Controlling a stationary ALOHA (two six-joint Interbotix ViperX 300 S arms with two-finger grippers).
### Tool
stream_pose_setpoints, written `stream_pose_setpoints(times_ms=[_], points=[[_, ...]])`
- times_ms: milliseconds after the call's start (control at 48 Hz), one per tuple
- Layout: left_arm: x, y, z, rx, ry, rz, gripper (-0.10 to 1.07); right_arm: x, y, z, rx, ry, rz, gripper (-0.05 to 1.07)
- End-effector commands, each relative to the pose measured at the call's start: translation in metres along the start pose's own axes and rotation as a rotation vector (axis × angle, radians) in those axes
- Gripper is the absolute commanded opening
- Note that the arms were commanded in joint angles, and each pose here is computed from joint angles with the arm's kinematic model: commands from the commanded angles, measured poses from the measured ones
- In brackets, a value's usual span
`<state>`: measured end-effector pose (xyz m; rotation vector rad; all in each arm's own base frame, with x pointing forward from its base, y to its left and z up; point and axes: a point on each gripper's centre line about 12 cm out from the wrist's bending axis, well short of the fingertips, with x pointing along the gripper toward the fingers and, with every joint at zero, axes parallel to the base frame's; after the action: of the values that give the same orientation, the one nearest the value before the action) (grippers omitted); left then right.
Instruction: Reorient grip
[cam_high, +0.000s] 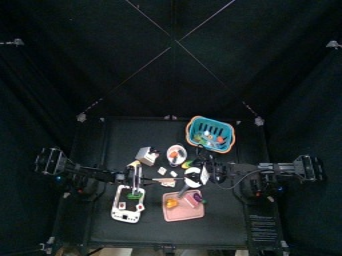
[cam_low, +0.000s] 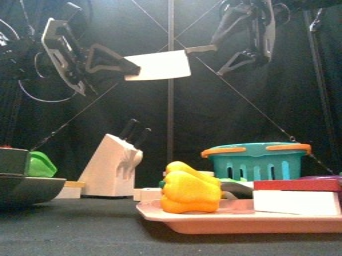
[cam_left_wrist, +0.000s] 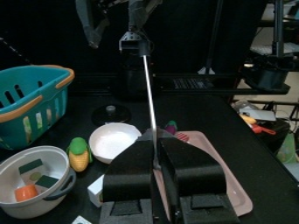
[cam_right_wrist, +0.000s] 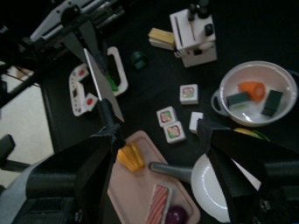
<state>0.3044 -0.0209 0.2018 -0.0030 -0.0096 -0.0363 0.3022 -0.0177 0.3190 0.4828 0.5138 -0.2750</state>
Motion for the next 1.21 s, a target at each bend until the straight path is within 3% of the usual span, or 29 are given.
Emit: stream_pose_setpoints(times_ms=[0, 188, 521, 958, 1188], points=[[0.003, 0.0, 0.004, 0.002, -0.014, -0.001, 0.39, -0.008, 0.012, 0.006, -0.055, 0.0, 0.015, 0.98], [0.004, -0.002, 0.003, 0.003, 0.003, -0.009, 0.39, -0.002, 0.03, -0.008, -0.218, 0.017, 0.081, 0.98], [0.008, -0.009, -0.001, 0.01, 0.05, -0.035, 0.39, 0.028, 0.031, -0.021, -0.356, 0.052, 0.063, 0.98], [0.008, -0.012, -0.002, 0.014, 0.058, -0.049, 0.39, 0.04, 0.03, -0.026, -0.377, 0.042, 0.075, 0.96], [0.008, -0.012, -0.001, 0.016, 0.056, -0.049, 0.39, 0.043, 0.028, -0.029, -0.378, 0.054, 0.07, 0.79]])
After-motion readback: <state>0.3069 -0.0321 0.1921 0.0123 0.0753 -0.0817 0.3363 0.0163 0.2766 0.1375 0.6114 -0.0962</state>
